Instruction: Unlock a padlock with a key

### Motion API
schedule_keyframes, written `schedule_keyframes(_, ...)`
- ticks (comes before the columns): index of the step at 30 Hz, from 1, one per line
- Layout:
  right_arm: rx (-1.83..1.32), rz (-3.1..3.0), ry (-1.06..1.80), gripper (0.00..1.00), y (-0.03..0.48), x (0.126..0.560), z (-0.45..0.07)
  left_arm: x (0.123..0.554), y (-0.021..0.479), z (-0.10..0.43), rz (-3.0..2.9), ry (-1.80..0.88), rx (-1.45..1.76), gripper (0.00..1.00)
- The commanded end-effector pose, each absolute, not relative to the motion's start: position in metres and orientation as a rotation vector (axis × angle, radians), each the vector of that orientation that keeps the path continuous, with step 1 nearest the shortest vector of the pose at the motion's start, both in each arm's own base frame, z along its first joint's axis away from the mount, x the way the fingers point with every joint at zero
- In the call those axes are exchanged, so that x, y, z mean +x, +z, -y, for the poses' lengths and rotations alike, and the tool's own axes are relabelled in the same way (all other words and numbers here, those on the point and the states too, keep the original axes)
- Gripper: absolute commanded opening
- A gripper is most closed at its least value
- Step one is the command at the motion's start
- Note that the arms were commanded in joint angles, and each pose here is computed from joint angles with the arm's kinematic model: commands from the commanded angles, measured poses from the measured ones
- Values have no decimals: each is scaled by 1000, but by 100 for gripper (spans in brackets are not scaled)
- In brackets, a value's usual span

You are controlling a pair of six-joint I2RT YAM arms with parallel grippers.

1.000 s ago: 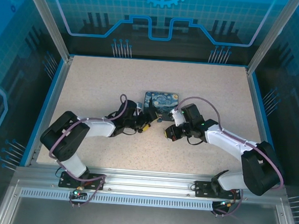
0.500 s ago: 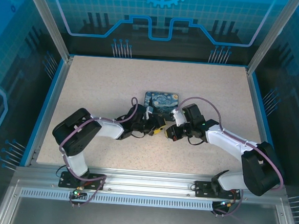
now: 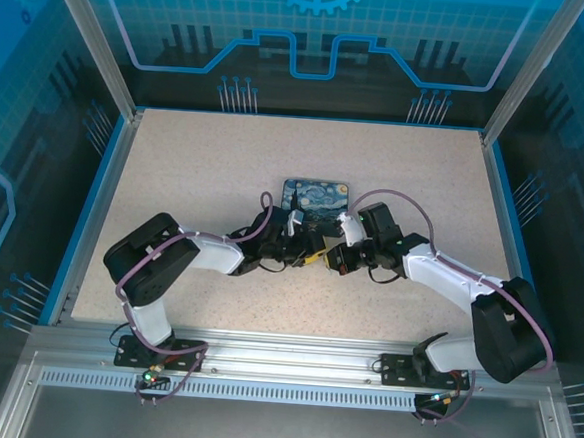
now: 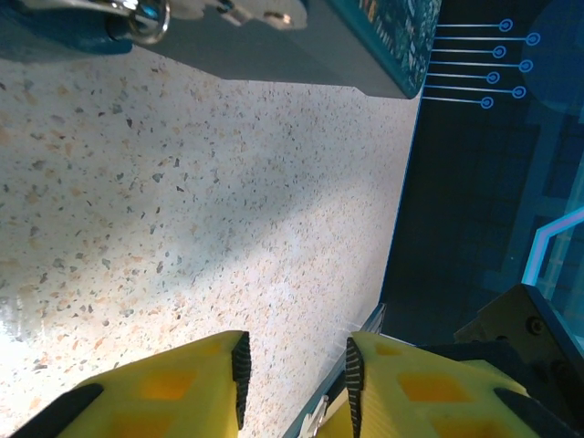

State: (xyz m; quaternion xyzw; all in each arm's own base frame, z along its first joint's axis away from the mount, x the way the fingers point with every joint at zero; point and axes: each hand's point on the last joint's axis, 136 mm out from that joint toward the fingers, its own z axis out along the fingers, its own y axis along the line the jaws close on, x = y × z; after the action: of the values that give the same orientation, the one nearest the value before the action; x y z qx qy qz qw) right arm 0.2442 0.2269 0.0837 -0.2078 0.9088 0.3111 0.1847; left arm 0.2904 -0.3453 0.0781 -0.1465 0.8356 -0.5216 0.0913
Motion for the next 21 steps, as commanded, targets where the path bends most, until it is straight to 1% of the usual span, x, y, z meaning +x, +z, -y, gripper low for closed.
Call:
schedule_keyframes(1,-593,-2542,890,0,86,244,-224,291,83,353,-2475,-1572,-397,32)
schedule_keyframes(5,-594,-2543,887,0,86,244,-224,291,82,353,-2480,-1561,-394,27)
schedule_keyframes(9,-593,-2543,887,0,86,244,-224,292,81,353,-2485,-1553,-392,18)
schedule_keyframes(13,-589,-2543,883,0,86,244,-223,292,83,355,-2484,-1556,-383,7)
schedule_keyframes(16,-581,-2544,882,0,86,245,-223,292,84,355,-2482,-1558,-382,0)
schedule_keyframes(18,-564,-2542,877,0,88,247,-222,293,84,354,-2478,-1556,-378,0)
schedule_keyframes(19,-553,-2541,876,2,90,247,-221,293,85,354,-2474,-1552,-378,0)
schedule_keyframes(21,-513,-2539,873,19,96,249,-217,294,88,351,-2454,-1536,-365,0)
